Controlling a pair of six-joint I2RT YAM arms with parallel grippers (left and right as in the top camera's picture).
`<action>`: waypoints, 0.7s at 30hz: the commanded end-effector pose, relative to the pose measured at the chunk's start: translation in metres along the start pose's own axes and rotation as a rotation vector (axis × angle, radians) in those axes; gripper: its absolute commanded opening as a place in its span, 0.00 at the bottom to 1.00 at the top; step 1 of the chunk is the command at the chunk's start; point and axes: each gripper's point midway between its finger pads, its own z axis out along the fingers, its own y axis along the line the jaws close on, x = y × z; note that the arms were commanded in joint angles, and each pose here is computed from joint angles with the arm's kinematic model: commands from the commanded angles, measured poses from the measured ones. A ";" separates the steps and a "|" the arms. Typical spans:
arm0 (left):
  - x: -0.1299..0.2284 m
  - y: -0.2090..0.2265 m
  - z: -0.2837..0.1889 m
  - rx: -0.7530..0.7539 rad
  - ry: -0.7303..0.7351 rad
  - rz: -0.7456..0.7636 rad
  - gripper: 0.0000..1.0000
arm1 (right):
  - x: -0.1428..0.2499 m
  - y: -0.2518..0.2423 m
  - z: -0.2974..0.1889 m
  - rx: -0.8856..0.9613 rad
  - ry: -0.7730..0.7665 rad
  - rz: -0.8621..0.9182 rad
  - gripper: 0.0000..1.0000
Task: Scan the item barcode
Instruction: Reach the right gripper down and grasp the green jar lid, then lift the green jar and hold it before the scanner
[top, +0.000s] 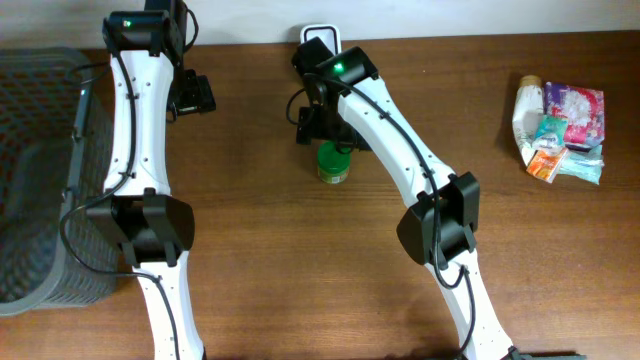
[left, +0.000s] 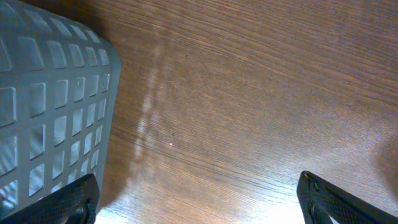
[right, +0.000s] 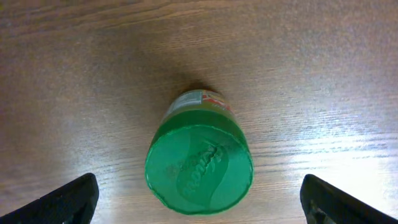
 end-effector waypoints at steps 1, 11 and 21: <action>0.001 0.001 0.000 -0.004 0.003 0.012 0.99 | -0.003 -0.010 0.006 0.029 -0.009 0.062 0.99; 0.001 0.001 0.000 -0.004 0.003 0.012 0.99 | 0.014 -0.005 0.047 -0.041 0.098 -0.265 0.99; 0.001 0.001 0.000 -0.004 0.003 0.012 0.99 | 0.021 -0.003 0.049 -0.064 0.124 -0.404 0.99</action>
